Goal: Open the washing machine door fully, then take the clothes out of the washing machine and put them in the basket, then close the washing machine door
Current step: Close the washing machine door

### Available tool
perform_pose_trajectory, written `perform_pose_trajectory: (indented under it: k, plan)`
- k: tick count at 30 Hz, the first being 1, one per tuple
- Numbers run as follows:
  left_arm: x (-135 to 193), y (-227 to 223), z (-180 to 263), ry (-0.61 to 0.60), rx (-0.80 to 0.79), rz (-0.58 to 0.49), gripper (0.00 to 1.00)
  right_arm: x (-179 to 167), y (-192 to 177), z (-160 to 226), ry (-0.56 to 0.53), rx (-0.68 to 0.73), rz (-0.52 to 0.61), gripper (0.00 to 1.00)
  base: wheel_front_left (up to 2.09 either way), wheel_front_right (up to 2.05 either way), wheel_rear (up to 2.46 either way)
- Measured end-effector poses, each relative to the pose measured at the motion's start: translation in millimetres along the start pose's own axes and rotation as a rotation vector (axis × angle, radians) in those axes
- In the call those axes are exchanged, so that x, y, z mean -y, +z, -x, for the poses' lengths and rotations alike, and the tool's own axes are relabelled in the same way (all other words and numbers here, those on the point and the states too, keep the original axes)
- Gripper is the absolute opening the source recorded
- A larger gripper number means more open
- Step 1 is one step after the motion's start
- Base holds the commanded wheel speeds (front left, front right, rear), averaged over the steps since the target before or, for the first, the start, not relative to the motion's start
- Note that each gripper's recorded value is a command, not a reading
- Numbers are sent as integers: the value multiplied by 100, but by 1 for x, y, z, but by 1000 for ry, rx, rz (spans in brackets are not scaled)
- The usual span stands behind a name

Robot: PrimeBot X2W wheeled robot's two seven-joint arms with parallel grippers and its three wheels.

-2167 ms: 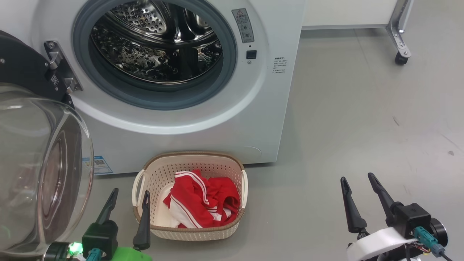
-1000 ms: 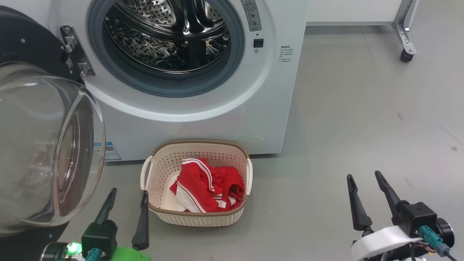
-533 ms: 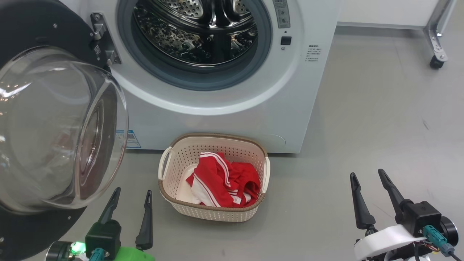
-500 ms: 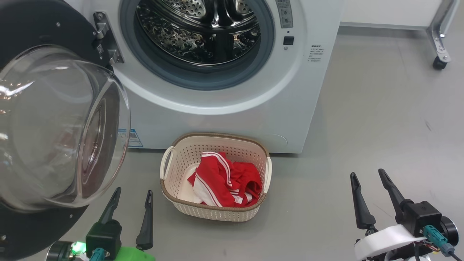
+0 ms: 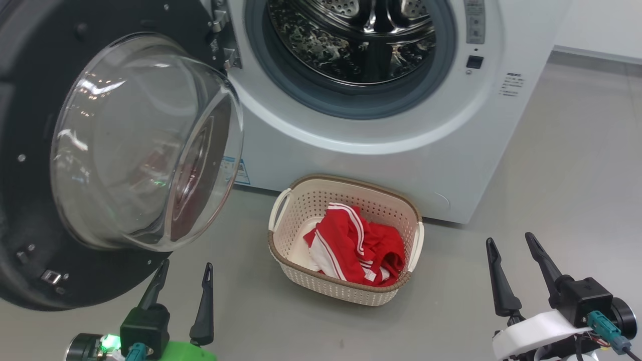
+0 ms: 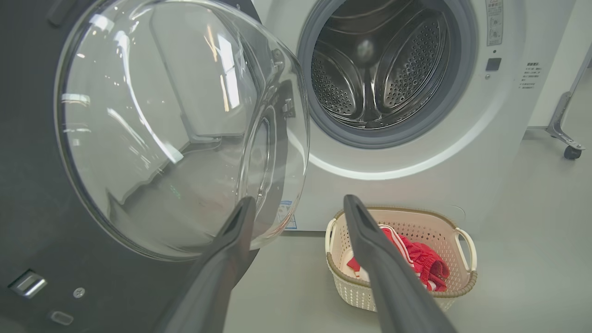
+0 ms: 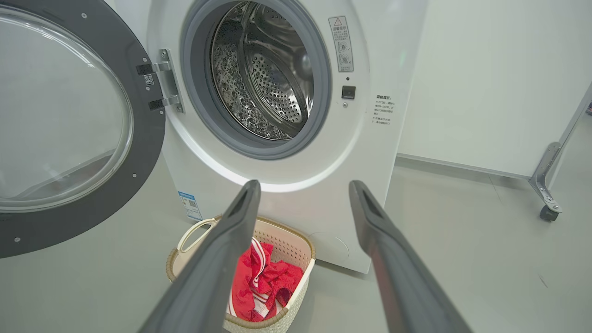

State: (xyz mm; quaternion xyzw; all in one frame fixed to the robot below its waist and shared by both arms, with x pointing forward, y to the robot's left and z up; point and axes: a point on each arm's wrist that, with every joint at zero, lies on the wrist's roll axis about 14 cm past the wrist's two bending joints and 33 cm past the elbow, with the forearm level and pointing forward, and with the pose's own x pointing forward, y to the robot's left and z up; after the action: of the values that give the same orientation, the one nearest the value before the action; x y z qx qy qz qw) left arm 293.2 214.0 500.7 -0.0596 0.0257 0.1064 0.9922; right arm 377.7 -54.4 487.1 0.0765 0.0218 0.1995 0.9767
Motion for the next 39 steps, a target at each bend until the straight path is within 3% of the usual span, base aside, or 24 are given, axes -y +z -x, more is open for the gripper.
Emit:
perform_pose_trajectory:
  k: [21,37,38,39]
  plan:
    - [-75,13,47,265,56,4,100,-86,-10,-25,275,-46,-11,100,0,0,0]
    - [-78,13,53,277,59,-12,100,-88,-11,-22,273,-51,-7,100,0,0,0]
    - [-78,13,53,277,60,-12,98,-88,-11,-22,272,-50,-7,100,0,0,0]
    - [-78,13,53,277,60,-12,61,-88,-11,-22,272,-50,-7,100,0,0,0]
